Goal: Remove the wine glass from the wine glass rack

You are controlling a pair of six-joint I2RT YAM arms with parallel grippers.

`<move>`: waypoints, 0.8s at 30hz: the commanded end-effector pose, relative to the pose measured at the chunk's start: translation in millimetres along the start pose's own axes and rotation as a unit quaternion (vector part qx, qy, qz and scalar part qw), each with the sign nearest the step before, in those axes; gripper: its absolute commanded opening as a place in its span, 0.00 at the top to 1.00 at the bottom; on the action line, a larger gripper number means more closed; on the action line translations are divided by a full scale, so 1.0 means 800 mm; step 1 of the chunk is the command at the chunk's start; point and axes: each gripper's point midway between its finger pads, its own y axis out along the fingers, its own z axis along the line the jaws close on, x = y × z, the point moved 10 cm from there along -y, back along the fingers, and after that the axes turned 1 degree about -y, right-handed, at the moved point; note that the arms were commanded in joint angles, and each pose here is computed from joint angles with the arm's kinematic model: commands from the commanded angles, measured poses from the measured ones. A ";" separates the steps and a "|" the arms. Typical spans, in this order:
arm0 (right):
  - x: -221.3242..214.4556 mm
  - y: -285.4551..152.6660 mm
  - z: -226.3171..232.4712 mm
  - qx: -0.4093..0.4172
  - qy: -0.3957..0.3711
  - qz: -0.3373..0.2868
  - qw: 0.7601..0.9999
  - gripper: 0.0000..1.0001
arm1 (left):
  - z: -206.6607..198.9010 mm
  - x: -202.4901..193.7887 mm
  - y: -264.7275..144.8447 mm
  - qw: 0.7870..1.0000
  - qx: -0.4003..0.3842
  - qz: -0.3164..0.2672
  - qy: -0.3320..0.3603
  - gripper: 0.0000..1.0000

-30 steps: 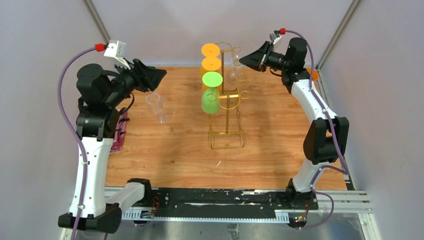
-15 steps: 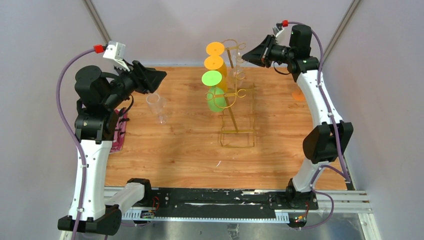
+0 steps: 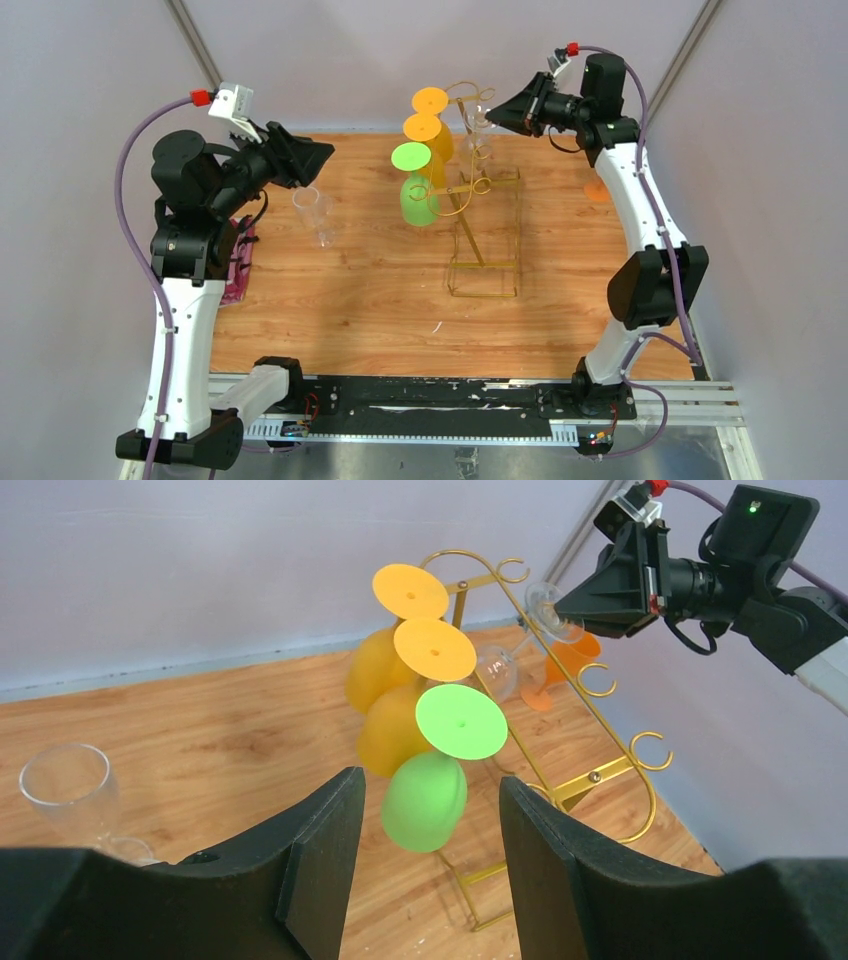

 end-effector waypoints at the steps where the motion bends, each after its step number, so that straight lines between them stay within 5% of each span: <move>1: -0.017 0.001 -0.038 -0.037 0.011 0.015 0.999 1.00 | 0.002 -0.005 0.002 1.000 -0.007 0.008 0.006 0.43; 8: -0.026 -0.016 -0.058 -0.062 0.016 0.005 0.998 0.85 | 0.007 -0.010 0.009 1.000 -0.006 0.017 -0.001 0.43; 16: -0.028 -0.031 -0.065 -0.073 0.009 -0.007 0.997 0.48 | 0.010 -0.011 0.017 1.000 -0.014 0.019 -0.011 0.44; 24: -0.025 -0.049 -0.062 -0.073 0.005 -0.022 0.997 0.45 | 0.014 -0.016 0.024 0.999 -0.020 0.023 -0.019 0.44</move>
